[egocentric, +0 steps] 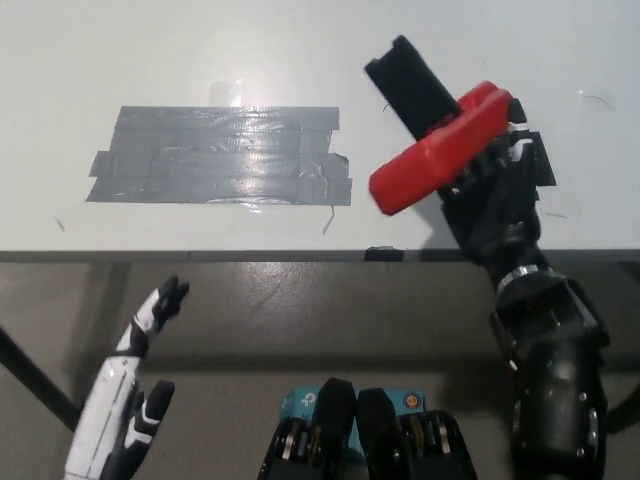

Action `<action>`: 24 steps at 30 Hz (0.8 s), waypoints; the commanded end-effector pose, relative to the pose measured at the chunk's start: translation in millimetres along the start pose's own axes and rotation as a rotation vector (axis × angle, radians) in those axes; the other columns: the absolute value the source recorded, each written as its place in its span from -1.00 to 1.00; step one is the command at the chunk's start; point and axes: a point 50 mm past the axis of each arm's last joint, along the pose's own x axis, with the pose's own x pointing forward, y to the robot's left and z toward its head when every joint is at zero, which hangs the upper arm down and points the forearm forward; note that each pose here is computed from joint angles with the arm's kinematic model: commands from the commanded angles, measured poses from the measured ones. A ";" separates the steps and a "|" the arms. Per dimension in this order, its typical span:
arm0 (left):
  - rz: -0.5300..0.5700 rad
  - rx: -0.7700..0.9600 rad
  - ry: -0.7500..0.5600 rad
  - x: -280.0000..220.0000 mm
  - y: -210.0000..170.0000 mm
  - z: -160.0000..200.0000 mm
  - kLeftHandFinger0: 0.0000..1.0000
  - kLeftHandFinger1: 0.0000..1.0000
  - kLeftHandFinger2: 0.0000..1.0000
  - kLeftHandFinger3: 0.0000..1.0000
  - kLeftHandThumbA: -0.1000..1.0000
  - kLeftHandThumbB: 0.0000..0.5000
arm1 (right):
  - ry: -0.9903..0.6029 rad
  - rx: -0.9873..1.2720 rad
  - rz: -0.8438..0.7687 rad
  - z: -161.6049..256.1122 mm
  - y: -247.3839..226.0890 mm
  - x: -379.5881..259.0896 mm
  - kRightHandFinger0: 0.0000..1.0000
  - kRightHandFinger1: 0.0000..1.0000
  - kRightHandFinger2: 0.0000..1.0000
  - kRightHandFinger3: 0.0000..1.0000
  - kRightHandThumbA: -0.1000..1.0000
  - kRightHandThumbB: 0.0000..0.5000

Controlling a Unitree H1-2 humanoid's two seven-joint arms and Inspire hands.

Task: The robot first picks the multimeter with right hand and then unfolds the black stand on the back of it using left hand

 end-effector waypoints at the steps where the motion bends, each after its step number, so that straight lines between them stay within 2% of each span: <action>1: 0.068 -0.005 -0.286 22.4 6.7 67.6 1.00 1.00 1.00 1.00 1.00 0.32 | 0.026 0.175 0.690 6.1 113.9 -28.4 -1.00 -0.82 0.33 0.36 -1.00 -0.33; 5: 0.068 0.005 -0.320 26.3 4.6 74.7 1.00 1.00 1.00 1.00 1.00 0.30 | 0.047 0.167 0.705 -0.6 114.4 -39.3 -1.00 -0.92 0.16 0.17 -1.00 -0.29; 6: 0.072 0.010 -0.333 26.2 4.0 77.9 1.00 1.00 1.00 1.00 1.00 0.27 | 0.050 0.149 0.708 -2.0 113.8 -42.7 -1.00 -1.00 0.02 0.06 -1.00 -0.27; 9: 0.074 0.031 -0.416 25.9 4.5 90.7 1.00 1.00 1.00 1.00 1.00 0.10 | 0.064 0.149 0.706 -6.5 111.7 -52.6 -1.00 -1.00 -0.09 -0.01 -1.00 -0.27; 10: 0.078 0.038 -0.441 26.4 5.1 93.9 1.00 1.00 1.00 1.00 1.00 0.05 | 0.065 0.144 0.702 -7.9 110.4 -56.0 -1.00 -1.00 -0.09 0.03 -1.00 -0.31; 11: 0.088 0.034 -0.471 26.4 5.5 98.0 1.00 1.00 1.00 1.00 1.00 0.12 | 0.065 0.134 0.698 -9.0 108.4 -58.9 -1.00 -1.00 -0.10 -0.01 -1.00 -0.34; 13: 0.104 0.007 -0.510 29.0 5.0 103.5 1.00 1.00 1.00 1.00 1.00 0.10 | 0.065 0.126 0.687 -9.9 106.2 -62.7 -1.00 -1.00 -0.25 -0.21 -1.00 -0.40; 15: 0.126 -0.002 -0.560 32.8 5.2 109.3 1.00 1.00 1.00 1.00 1.00 0.23 | 0.066 0.128 0.669 -12.0 103.9 -67.6 -1.00 -1.00 -0.32 -0.35 -1.00 -0.41; 18: 0.158 0.004 -0.679 42.4 6.2 119.8 1.00 1.00 1.00 1.00 1.00 0.30 | 0.079 0.127 0.639 -14.8 99.2 -75.6 -1.00 -1.00 -0.35 -0.44 -1.00 -0.40; 20: 0.157 -0.014 -0.738 46.0 6.3 127.5 1.00 1.00 1.00 1.00 1.00 0.37 | 0.082 0.130 0.628 -14.9 94.3 -79.7 -1.00 -1.00 -0.24 -0.43 -1.00 -0.47; 21: 0.150 -0.021 -0.762 47.2 6.4 128.9 1.00 1.00 1.00 1.00 1.00 0.32 | 0.083 0.132 0.623 -14.3 92.7 -80.5 -1.00 -1.00 -0.17 -0.38 -1.00 -0.49; 22: 0.122 -0.021 -0.807 47.7 9.0 131.5 1.00 1.00 1.00 1.00 0.92 0.49 | 0.087 0.139 0.610 -13.9 88.7 -81.3 -1.00 -1.00 -0.09 -0.34 -1.00 -0.50; 23: 0.112 -0.020 -0.822 48.6 9.4 132.4 1.00 1.00 1.00 1.00 0.85 0.49 | 0.087 0.139 0.606 -12.5 87.3 -81.5 -1.00 -1.00 0.02 -0.22 -1.00 -0.53; 24: 0.145 0.022 -0.825 47.4 12.8 138.3 1.00 1.00 1.00 1.00 0.80 0.38 | 0.087 0.141 0.597 -12.1 84.9 -81.1 -1.00 -0.98 0.17 -0.07 -1.00 -0.53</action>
